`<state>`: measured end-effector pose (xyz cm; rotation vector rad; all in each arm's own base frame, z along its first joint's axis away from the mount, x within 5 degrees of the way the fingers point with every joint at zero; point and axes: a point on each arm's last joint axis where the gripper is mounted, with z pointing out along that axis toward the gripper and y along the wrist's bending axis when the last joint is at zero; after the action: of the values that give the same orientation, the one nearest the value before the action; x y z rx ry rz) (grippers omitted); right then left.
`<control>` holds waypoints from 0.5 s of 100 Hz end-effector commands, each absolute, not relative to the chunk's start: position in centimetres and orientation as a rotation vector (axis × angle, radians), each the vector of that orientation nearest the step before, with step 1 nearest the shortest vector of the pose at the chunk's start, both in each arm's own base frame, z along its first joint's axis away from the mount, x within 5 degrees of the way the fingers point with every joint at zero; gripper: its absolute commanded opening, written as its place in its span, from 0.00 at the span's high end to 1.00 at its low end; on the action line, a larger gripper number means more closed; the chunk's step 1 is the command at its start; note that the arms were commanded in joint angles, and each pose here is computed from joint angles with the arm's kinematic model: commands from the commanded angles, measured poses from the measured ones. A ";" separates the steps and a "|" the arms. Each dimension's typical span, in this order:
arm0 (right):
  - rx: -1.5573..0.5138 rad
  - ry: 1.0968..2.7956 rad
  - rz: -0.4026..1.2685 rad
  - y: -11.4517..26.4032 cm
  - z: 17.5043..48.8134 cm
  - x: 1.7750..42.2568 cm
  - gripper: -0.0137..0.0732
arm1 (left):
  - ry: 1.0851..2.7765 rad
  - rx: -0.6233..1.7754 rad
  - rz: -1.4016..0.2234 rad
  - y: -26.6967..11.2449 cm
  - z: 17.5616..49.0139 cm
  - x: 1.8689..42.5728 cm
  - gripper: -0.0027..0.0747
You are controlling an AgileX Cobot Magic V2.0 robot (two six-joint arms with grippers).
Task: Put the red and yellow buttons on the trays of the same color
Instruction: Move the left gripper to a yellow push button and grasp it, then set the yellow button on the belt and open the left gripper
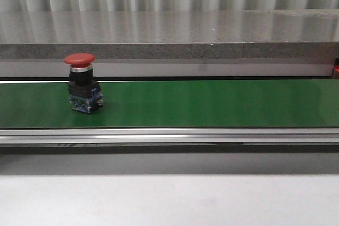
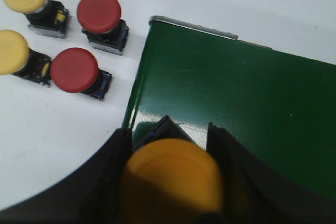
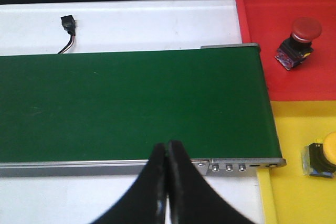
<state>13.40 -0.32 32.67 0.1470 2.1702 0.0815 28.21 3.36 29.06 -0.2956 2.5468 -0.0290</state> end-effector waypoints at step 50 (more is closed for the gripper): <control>0.130 2.080 0.071 -0.4 34.0 13.6 0.92 | 2.548 -0.265 -0.094 1.8 26.9 31.0 0.73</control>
<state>13.40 -0.32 32.67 0.1470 2.1702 0.0815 30.76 2.08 25.08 -0.2639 2.6504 -0.0685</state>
